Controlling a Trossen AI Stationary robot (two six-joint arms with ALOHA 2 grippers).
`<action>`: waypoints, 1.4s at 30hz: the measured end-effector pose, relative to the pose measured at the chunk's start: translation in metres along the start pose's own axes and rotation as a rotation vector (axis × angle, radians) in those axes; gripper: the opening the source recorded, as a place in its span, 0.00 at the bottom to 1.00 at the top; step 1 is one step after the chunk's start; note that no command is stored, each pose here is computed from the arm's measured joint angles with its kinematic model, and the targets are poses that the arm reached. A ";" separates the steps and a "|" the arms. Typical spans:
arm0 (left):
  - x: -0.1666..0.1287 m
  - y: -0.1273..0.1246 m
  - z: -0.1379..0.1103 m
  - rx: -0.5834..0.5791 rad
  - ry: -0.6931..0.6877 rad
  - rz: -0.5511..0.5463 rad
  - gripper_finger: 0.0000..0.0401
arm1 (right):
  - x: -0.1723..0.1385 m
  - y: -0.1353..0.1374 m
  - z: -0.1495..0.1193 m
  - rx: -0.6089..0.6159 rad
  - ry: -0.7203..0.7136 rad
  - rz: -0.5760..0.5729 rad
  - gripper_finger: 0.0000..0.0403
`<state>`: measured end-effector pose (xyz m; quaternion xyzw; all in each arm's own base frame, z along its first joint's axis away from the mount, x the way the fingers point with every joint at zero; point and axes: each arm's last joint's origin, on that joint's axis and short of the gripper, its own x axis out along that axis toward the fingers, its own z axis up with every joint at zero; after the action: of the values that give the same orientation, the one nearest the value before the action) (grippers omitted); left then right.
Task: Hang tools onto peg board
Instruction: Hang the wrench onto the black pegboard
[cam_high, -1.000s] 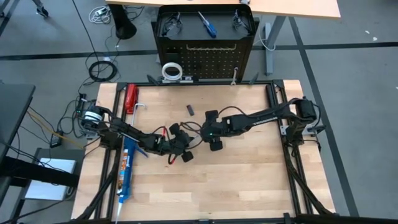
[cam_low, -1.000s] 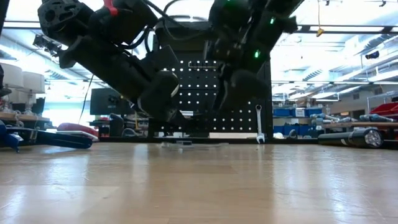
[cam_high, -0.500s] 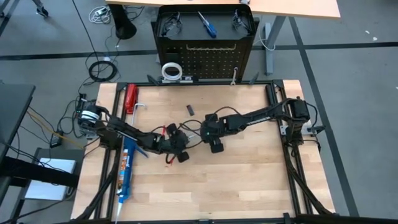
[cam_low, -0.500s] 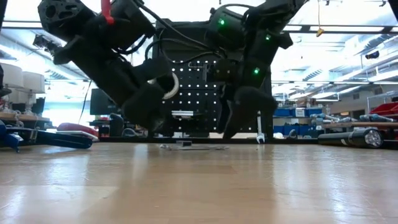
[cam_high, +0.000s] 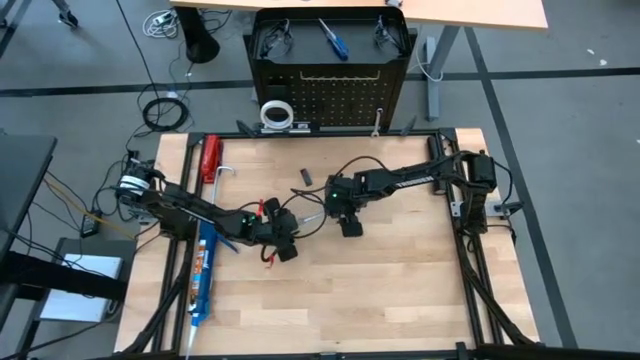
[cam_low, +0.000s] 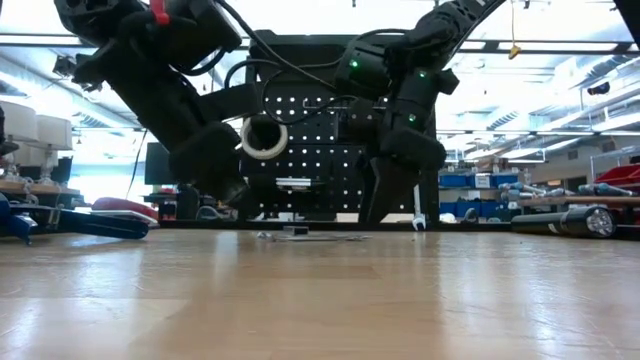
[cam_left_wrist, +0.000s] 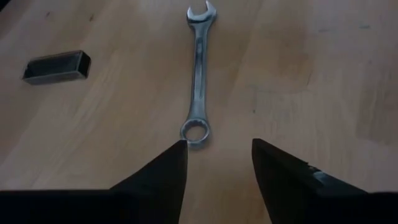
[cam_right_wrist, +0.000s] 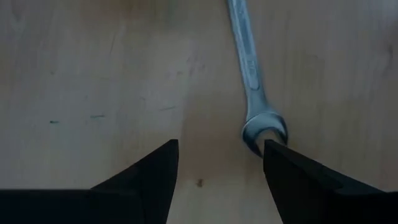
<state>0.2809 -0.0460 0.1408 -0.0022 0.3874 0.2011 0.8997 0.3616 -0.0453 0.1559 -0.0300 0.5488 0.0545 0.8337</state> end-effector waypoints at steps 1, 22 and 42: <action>0.000 0.000 0.000 0.001 0.002 0.001 0.46 | 0.000 0.000 0.000 0.001 0.001 0.003 0.59; 0.000 0.000 0.000 0.005 0.004 0.000 0.47 | 0.016 0.001 -0.015 0.052 -0.061 -0.002 0.59; 0.027 0.020 -0.011 0.058 -0.016 0.031 0.84 | 0.016 0.000 -0.016 0.055 -0.058 0.016 0.59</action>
<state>0.2826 -0.0198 0.1174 0.0312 0.3860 0.2035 0.8992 0.3528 -0.0457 0.1351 -0.0011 0.5259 0.0467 0.8492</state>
